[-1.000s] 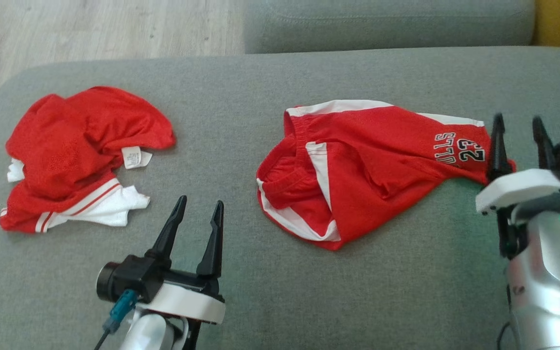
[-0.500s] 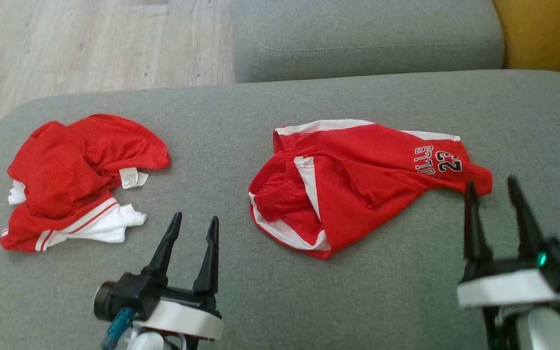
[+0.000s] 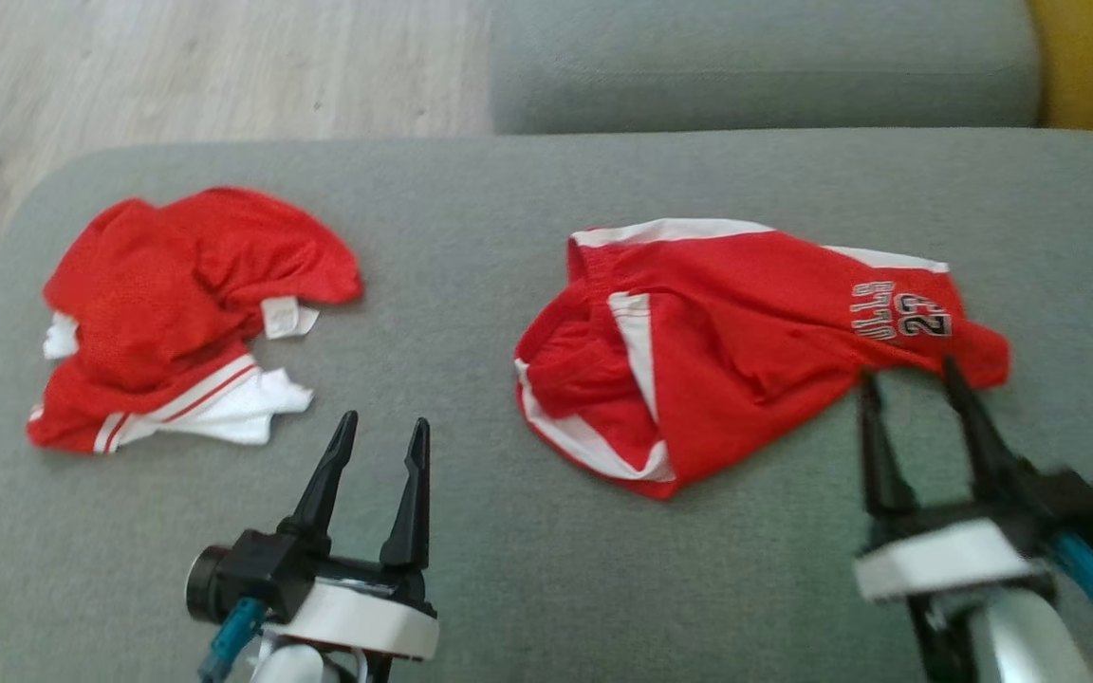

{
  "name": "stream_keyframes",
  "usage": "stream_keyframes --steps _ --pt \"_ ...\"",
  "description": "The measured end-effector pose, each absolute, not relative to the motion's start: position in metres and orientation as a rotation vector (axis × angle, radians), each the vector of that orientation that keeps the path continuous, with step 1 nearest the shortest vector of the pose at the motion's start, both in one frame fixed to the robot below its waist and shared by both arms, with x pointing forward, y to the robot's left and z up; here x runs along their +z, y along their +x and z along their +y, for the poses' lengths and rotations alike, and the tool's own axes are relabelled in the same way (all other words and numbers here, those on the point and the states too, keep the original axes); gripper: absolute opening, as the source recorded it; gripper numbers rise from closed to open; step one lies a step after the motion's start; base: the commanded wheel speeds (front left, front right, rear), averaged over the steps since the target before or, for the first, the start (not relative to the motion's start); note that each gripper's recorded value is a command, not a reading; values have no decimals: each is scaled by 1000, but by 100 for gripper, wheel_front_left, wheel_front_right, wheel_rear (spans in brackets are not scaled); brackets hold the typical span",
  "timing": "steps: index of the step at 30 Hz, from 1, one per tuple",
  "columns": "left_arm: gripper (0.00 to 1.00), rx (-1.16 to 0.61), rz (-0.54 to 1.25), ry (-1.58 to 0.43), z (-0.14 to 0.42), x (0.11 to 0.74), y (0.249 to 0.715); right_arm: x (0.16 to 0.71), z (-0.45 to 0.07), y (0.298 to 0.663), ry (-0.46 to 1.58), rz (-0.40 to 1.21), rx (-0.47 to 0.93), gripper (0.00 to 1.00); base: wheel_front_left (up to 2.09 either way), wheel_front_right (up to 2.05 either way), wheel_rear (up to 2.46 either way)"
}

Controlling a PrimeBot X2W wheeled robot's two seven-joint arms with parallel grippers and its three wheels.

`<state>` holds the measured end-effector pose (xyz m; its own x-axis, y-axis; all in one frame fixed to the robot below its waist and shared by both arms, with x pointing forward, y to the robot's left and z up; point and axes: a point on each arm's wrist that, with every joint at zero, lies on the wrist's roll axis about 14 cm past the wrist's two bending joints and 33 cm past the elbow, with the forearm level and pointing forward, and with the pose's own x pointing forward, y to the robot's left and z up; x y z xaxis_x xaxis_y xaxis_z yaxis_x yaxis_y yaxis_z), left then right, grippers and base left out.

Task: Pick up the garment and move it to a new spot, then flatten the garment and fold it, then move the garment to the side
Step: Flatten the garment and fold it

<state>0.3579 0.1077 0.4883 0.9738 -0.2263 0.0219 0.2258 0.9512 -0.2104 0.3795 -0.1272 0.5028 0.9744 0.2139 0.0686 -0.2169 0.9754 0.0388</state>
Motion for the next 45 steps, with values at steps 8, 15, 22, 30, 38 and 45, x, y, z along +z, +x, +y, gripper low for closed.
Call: stream_keyframes --steps 8,15,22,30,38,45 --pt "100 -181 21 -231 121 483 362 484 -35 426 -37 86 482 100 0 0 0" --pt "100 -130 42 -243 135 476 357 441 3 446 -117 276 584 100 0 0 0" --pt "100 -92 52 -235 145 473 351 423 12 459 -147 343 599 100 0 0 0" --pt "100 -95 53 -244 144 472 351 412 6 457 -133 375 587 0 0 0 0" --pt "100 -133 42 -246 131 476 357 443 -27 472 -52 245 473 0 0 0 0" --pt "100 -185 21 -253 116 484 364 449 -131 456 48 185 167 0 0 0 0"
